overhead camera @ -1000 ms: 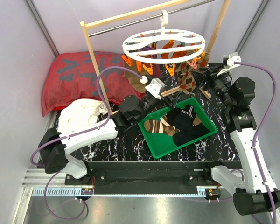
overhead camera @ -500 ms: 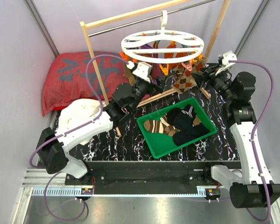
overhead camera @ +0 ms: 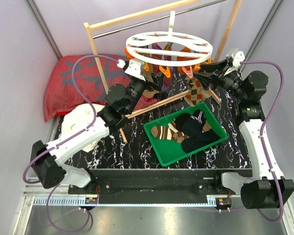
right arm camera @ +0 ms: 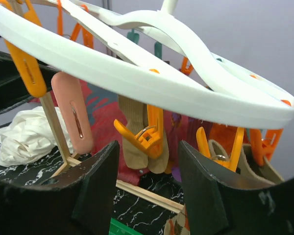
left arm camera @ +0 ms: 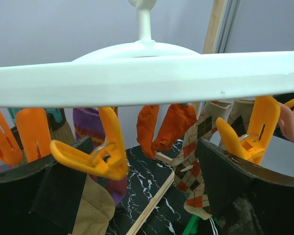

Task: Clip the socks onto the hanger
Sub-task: Open the clamp at the hanger.

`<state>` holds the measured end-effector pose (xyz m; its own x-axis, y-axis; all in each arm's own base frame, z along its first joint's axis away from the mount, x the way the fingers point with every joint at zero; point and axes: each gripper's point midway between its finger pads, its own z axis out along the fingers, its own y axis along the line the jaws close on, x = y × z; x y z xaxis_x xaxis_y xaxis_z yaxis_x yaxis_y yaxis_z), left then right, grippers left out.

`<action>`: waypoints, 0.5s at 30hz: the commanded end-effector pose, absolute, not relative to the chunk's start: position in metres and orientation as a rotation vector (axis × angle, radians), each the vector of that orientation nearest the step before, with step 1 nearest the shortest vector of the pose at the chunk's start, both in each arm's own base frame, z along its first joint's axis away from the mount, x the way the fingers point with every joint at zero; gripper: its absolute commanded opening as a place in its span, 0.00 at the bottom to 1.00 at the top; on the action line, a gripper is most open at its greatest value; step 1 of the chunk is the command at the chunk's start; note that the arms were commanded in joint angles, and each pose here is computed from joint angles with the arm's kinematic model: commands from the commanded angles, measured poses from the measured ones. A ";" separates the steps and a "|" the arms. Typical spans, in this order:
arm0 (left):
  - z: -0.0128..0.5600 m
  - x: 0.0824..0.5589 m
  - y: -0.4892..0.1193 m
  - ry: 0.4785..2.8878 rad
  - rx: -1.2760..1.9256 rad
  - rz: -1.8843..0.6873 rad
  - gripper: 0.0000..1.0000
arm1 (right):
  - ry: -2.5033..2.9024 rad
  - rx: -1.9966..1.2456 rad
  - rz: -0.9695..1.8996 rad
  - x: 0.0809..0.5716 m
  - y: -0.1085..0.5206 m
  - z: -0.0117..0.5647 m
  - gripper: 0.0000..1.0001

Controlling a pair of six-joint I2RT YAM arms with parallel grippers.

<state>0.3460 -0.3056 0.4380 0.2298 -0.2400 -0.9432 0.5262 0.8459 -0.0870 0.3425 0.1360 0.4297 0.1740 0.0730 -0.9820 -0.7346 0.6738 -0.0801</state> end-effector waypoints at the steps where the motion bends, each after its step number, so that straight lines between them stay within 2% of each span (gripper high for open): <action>1: 0.453 0.344 -0.291 1.205 0.229 -0.531 0.92 | 1.129 -0.719 0.656 0.328 0.145 0.467 0.59; 15: 0.450 0.335 -0.302 1.204 0.313 -0.577 0.94 | 1.050 -0.797 0.814 0.317 0.162 0.482 0.60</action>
